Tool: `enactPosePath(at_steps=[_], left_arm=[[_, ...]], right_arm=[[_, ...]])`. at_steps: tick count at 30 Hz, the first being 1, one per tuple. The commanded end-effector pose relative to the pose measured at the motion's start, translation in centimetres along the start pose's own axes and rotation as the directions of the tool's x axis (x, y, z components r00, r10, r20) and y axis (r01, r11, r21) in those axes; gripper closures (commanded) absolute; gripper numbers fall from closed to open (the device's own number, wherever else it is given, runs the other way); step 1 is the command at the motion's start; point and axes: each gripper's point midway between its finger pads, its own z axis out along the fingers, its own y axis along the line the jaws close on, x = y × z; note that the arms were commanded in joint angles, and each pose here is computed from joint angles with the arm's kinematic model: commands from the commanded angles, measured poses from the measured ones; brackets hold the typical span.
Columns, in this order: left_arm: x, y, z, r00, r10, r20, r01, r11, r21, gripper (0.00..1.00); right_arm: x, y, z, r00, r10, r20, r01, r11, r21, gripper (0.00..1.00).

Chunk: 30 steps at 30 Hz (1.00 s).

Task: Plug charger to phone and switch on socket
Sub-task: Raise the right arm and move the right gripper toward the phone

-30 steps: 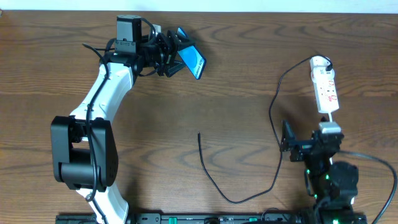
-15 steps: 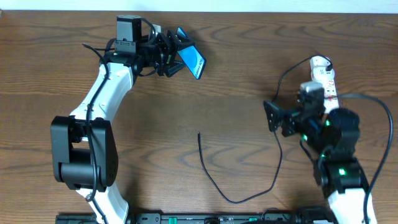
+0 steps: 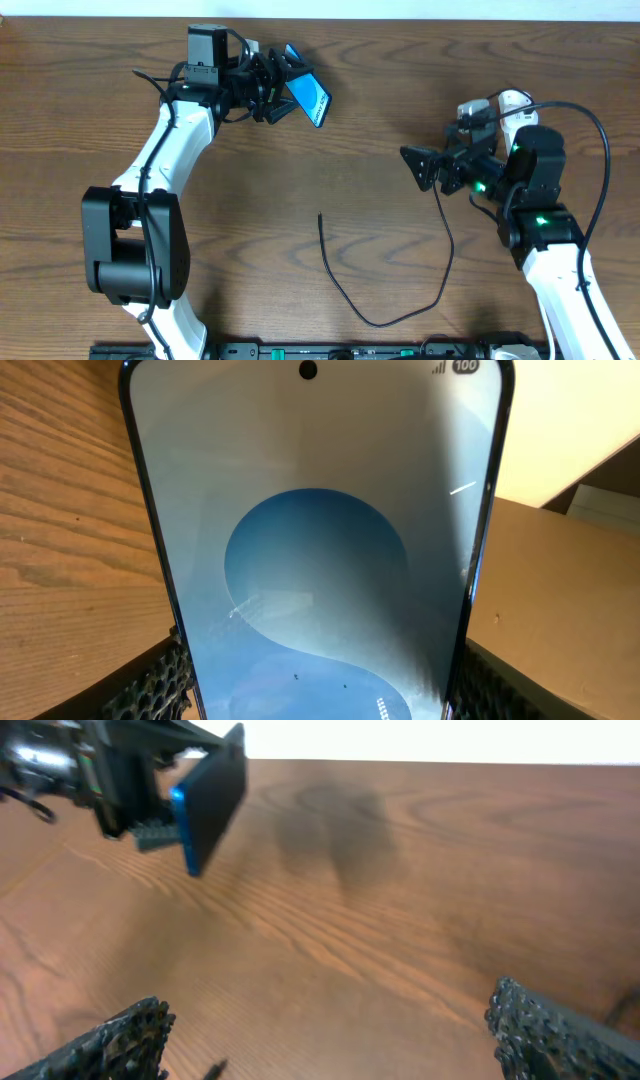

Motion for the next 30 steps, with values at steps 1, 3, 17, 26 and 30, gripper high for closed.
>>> enactPosePath(at_steps=[1, 3, 17, 26, 30], left_arm=[[0.2, -2.7, -1.1, 1.0, 0.027, 0.01, -0.028, 0.999, 0.045, 0.93], [0.2, -2.7, -1.1, 1.0, 0.01, 0.01, -0.01, 0.999, 0.045, 0.93], [0.2, -2.7, -1.1, 1.0, 0.006, 0.01, -0.007, 0.999, 0.046, 0.93], [0.0, -2.6, -1.1, 1.0, 0.009, 0.021, -0.009, 0.999, 0.043, 0.92], [-0.3, -2.5, -1.1, 0.999, 0.007, 0.038, -0.009, 0.999, 0.036, 0.93]], right_arm=[[-2.0, 2.1, 0.0, 0.999, -0.029, 0.045, 0.034, 0.994, -0.107, 0.01], [-2.5, 2.1, 0.0, 0.998, -0.014, 0.06, 0.021, 0.994, -0.111, 0.01], [-4.0, 2.5, 0.5, 0.994, 0.024, 0.111, -0.007, 0.989, -0.149, 0.01], [-4.3, 2.4, 2.2, 0.996, 0.038, 0.075, -0.022, 0.978, -0.208, 0.01], [-5.0, 2.6, 3.0, 0.997, 0.039, 0.06, -0.023, 0.967, -0.254, 0.01]])
